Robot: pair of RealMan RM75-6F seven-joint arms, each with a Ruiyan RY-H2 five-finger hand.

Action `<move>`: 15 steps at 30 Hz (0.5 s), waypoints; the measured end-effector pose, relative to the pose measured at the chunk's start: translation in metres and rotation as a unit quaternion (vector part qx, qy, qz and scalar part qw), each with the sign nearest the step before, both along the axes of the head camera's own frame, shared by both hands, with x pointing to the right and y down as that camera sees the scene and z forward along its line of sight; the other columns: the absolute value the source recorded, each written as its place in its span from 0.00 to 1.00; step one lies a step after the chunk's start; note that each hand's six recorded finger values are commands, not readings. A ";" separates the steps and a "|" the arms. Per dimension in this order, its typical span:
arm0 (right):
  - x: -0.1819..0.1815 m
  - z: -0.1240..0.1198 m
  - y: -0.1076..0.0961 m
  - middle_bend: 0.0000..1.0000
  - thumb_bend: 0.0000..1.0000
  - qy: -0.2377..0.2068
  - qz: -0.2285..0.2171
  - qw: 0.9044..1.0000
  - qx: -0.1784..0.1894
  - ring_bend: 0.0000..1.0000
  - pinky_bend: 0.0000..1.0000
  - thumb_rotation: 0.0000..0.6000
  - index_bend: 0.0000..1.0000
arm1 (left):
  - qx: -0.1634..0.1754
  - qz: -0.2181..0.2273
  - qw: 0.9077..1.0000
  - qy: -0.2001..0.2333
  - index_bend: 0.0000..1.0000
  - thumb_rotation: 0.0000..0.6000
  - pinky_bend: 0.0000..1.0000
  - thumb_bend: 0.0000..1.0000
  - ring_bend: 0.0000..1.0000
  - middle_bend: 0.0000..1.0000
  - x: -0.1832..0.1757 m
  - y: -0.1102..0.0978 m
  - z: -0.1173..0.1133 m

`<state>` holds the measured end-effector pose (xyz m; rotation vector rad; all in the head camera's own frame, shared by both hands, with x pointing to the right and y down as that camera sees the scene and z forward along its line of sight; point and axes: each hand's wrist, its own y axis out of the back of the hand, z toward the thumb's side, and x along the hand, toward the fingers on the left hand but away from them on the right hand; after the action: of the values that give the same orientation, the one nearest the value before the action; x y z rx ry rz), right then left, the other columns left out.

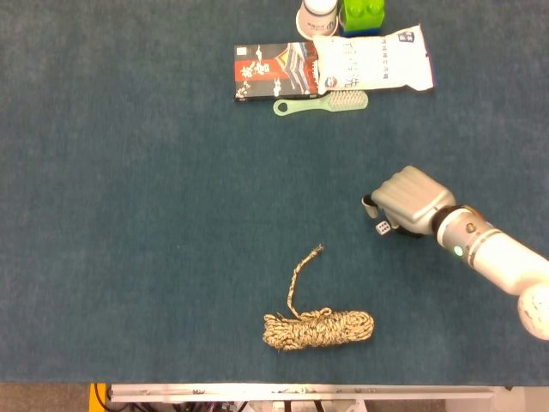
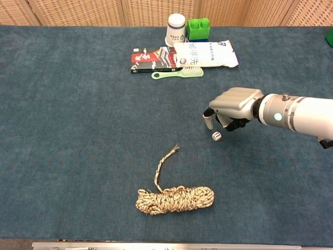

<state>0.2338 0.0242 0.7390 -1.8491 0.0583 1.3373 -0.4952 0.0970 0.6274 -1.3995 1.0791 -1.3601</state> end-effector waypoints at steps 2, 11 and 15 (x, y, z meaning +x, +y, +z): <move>0.000 0.001 0.000 1.00 1.00 0.001 -0.001 1.000 -0.002 1.00 1.00 1.00 0.40 | 0.000 -0.001 1.000 0.000 0.51 1.00 0.46 0.14 0.29 0.37 0.000 0.000 0.000; 0.000 0.002 0.004 1.00 1.00 0.005 -0.005 1.000 -0.005 1.00 1.00 1.00 0.40 | -0.001 -0.003 1.000 0.001 0.51 1.00 0.46 0.14 0.29 0.37 -0.001 0.002 0.000; 0.002 0.000 0.006 1.00 1.00 0.007 -0.006 1.000 -0.005 1.00 1.00 1.00 0.40 | 0.000 -0.003 1.000 0.001 0.51 1.00 0.46 0.14 0.29 0.37 -0.001 0.002 0.000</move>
<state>0.2355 0.0300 0.7386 -1.8447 0.0827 1.3443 -0.4964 0.0985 0.6270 -1.3989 1.0850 -1.3643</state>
